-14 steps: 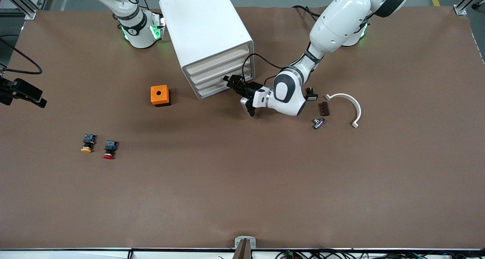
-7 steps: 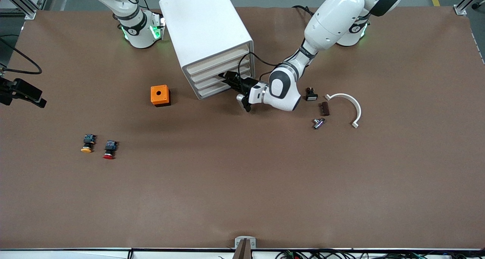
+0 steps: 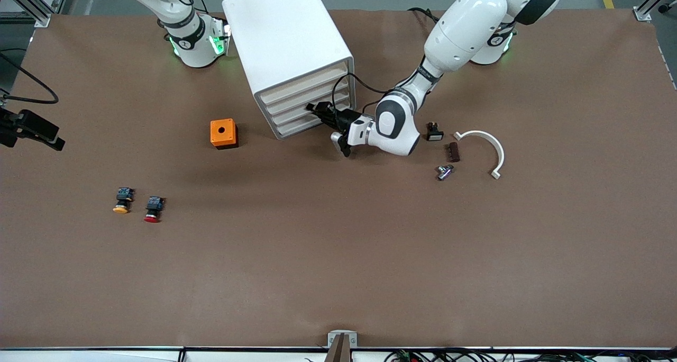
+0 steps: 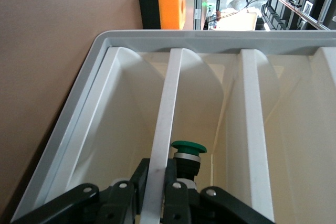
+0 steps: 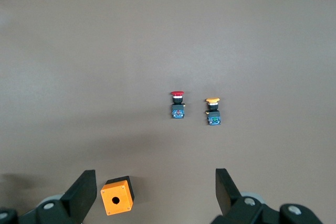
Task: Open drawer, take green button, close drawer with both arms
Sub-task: 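Pull the drawer open with the left gripper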
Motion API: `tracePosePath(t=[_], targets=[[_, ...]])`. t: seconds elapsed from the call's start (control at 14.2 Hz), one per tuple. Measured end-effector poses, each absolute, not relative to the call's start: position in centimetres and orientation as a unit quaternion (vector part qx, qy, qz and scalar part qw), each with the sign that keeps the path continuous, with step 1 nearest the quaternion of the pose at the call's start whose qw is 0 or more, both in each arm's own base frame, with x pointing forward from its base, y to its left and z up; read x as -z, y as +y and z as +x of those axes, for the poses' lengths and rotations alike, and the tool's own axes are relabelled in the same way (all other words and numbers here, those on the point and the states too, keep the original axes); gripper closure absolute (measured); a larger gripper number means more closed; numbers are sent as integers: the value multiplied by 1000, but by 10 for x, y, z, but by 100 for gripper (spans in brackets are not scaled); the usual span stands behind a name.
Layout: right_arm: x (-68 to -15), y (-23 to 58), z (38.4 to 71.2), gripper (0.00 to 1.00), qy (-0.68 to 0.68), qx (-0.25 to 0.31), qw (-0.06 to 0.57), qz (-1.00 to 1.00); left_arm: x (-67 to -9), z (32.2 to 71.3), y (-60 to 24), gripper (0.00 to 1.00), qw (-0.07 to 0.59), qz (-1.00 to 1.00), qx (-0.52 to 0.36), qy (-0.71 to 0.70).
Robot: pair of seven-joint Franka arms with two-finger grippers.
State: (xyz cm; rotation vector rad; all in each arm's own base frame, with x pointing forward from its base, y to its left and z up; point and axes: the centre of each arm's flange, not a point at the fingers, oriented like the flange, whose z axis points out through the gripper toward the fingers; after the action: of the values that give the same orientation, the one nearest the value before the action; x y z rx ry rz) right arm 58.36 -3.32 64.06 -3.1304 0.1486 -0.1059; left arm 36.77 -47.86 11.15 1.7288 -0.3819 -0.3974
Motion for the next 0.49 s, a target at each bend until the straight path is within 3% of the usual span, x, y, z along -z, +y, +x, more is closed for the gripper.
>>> tracePosePath(t=[0.49], targets=[[-641, -33, 584, 0, 47, 34, 3, -998, -112, 375, -476, 85, 617, 751, 165, -167]])
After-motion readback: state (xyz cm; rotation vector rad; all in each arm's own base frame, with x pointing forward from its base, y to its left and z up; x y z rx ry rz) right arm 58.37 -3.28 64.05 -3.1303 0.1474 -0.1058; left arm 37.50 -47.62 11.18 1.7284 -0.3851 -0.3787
